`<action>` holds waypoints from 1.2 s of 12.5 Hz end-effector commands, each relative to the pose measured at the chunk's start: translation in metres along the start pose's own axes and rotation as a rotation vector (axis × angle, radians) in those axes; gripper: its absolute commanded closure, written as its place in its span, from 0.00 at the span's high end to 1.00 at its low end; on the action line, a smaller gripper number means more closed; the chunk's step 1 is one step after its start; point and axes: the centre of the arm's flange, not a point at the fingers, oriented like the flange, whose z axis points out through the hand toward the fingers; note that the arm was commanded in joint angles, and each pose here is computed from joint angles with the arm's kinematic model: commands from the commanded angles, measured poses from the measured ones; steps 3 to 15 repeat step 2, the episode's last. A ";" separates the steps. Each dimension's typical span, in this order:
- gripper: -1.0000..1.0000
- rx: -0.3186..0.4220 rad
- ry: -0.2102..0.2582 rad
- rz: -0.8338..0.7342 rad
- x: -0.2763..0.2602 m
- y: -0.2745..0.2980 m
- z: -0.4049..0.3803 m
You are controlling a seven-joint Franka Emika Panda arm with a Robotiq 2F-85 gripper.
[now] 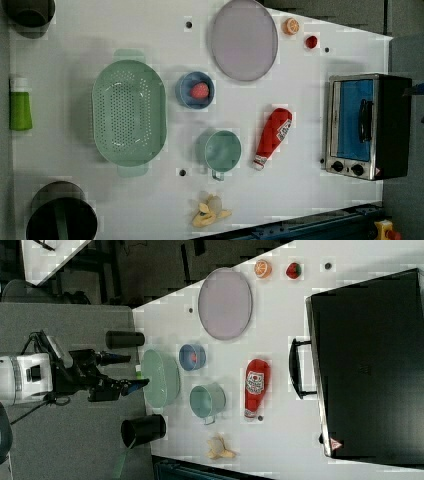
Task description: Pick ketchup from plate and place it on table.
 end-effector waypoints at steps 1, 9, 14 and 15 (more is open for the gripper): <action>1.00 -0.027 -0.033 0.054 0.007 0.004 0.019; 1.00 -0.027 -0.033 0.054 0.007 0.004 0.019; 1.00 -0.027 -0.033 0.054 0.007 0.004 0.019; 1.00 -0.027 -0.033 0.054 0.007 0.004 0.019</action>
